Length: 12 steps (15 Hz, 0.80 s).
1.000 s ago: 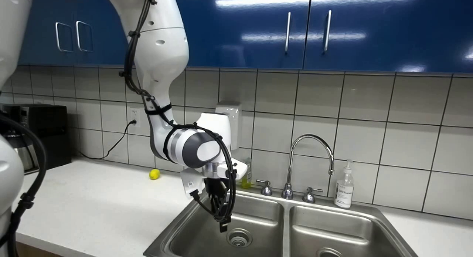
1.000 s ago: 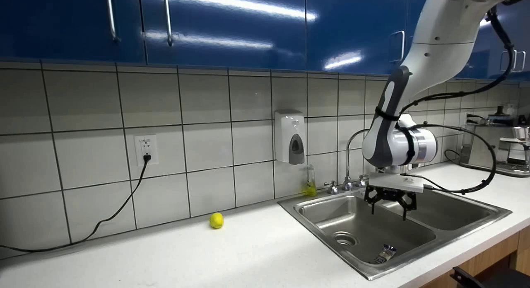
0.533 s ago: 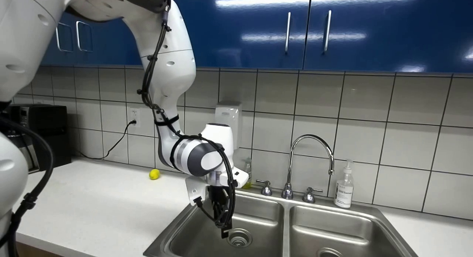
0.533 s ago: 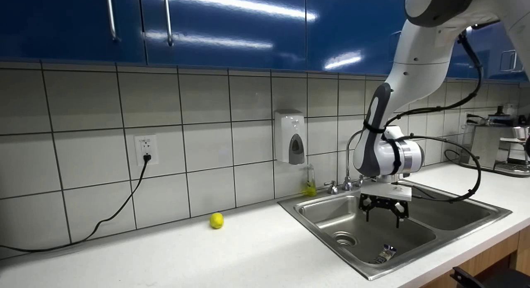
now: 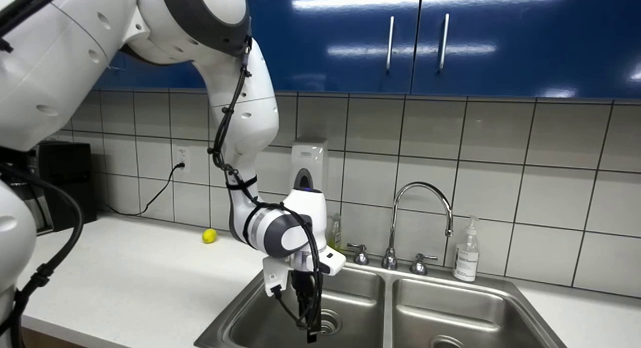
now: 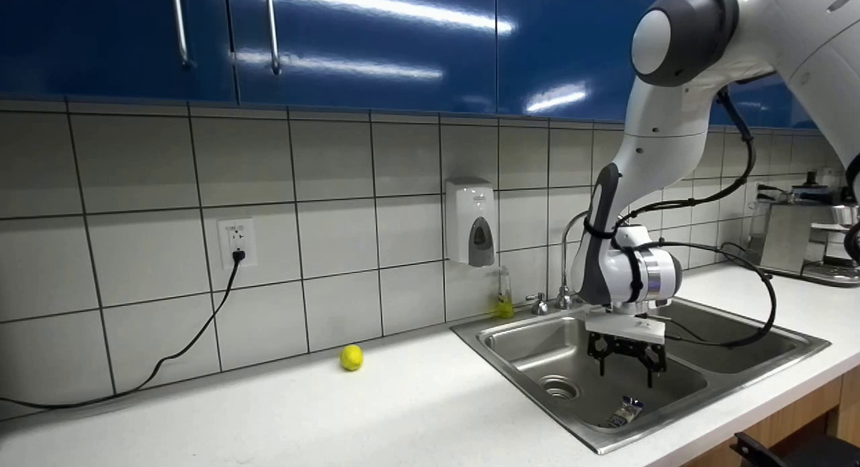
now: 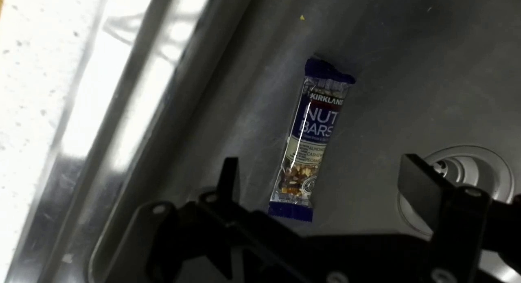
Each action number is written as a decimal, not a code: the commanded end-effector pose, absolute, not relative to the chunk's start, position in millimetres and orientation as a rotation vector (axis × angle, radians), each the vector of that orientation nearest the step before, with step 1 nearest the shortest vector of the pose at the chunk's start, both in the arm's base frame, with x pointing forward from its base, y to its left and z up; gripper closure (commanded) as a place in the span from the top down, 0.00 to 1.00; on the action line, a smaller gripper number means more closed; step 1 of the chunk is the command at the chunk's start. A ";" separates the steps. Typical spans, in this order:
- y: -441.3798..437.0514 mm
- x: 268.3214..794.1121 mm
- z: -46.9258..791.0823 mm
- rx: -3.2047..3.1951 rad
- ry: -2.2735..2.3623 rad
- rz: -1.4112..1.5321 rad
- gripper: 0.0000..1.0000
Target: Take the snack out of the sink on the left and put it on the left side of the countertop.
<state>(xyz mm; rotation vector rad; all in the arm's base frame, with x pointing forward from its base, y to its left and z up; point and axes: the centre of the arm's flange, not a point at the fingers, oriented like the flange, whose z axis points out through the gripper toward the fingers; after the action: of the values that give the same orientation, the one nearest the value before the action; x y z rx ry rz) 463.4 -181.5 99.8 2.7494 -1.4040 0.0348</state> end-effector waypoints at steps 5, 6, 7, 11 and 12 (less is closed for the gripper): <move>-206.0 475.2 51.0 2.716 -1.476 0.000 1.00; -206.7 475.5 45.3 2.713 -1.481 -0.003 1.00; -207.7 475.4 39.4 2.708 -1.489 -0.011 1.00; -209.1 475.7 20.2 2.696 -1.510 -0.033 1.00; -208.9 476.0 16.3 2.697 -1.511 -0.037 1.00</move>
<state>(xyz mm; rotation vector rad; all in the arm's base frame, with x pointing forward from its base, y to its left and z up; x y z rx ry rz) 470.1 -202.7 30.5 2.6772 -1.4991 -0.0461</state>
